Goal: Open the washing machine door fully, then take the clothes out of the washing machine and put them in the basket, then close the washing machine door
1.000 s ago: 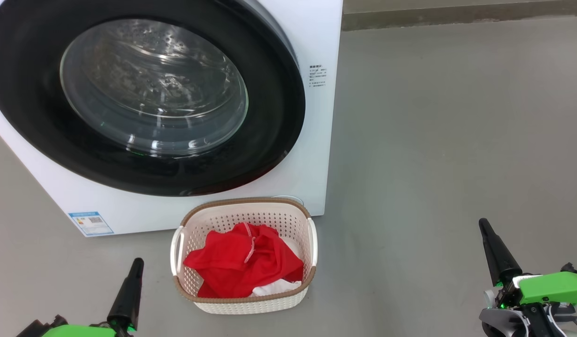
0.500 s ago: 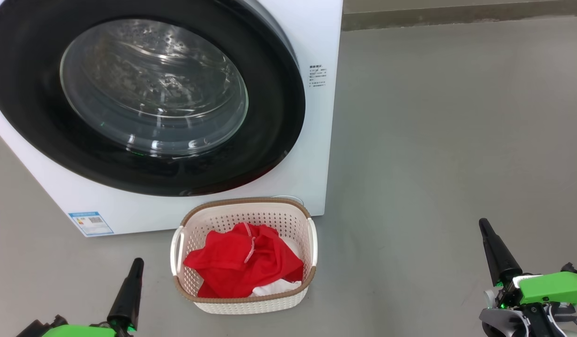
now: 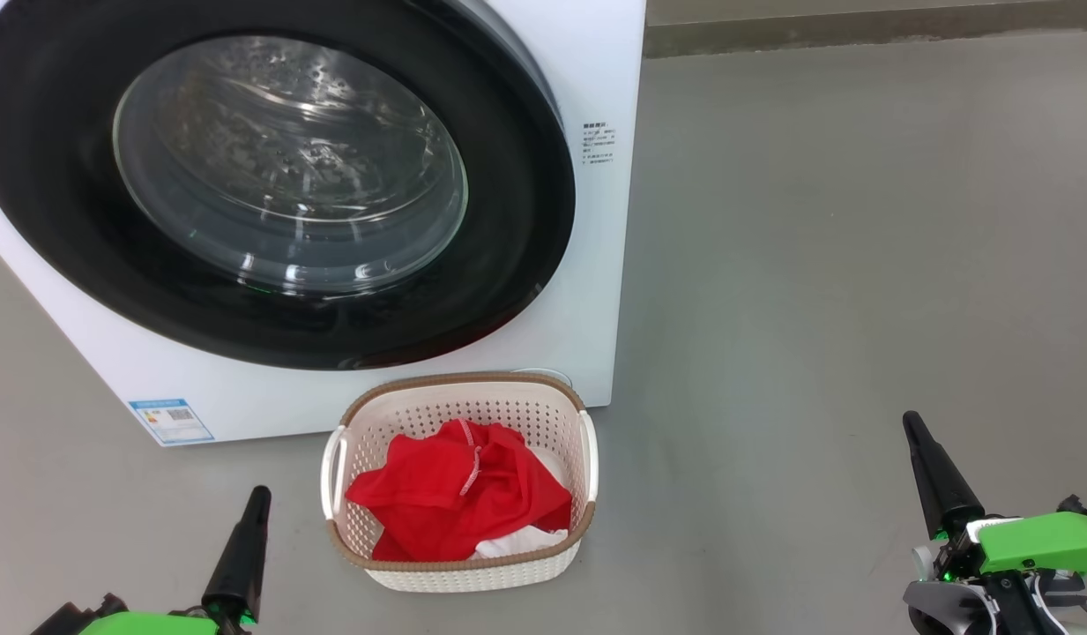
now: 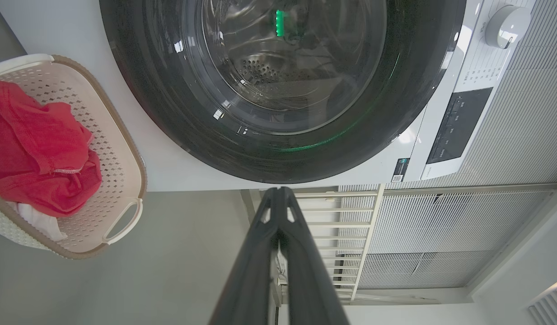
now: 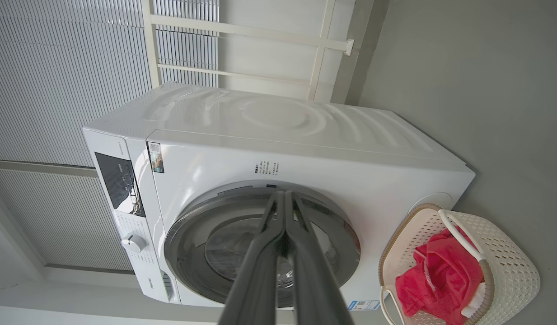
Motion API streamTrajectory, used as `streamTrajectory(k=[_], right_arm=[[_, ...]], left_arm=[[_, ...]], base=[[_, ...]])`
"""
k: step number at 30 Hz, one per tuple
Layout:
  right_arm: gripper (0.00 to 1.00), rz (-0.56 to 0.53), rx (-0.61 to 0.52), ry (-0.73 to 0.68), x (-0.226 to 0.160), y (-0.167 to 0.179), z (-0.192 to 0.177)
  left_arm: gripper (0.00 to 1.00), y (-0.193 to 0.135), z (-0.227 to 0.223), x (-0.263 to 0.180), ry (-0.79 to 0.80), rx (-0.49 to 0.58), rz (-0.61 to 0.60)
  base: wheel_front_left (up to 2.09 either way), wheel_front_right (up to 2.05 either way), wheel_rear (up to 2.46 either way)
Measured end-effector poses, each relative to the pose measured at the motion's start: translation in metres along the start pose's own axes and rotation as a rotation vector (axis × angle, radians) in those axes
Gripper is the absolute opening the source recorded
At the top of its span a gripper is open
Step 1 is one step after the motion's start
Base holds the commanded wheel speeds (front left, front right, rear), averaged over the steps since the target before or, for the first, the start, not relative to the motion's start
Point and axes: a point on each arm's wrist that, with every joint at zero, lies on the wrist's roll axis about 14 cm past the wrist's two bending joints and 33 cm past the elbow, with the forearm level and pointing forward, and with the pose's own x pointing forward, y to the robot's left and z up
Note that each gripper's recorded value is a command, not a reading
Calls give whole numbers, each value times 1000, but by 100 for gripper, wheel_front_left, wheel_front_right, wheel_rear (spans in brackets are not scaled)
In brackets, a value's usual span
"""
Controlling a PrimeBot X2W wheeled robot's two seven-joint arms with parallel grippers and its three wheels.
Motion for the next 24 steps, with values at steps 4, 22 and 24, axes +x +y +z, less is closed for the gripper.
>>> streamTrajectory(k=[4, 22, 24], right_arm=[[0, 0, 0, 0, 0, 0, 0], [0, 0, 0, -1, 0, 0, 0], [0, 0, 0, -1, 0, 0, 0]], left_arm=[[0, 0, 0, 0, 0, 0, 0], [0, 0, 0, 0, 0, 0, 0], [0, 0, 0, 0, 0, 0, 0]], base=[[0, 0, 0], [0, 0, 0], [0, 0, 0]])
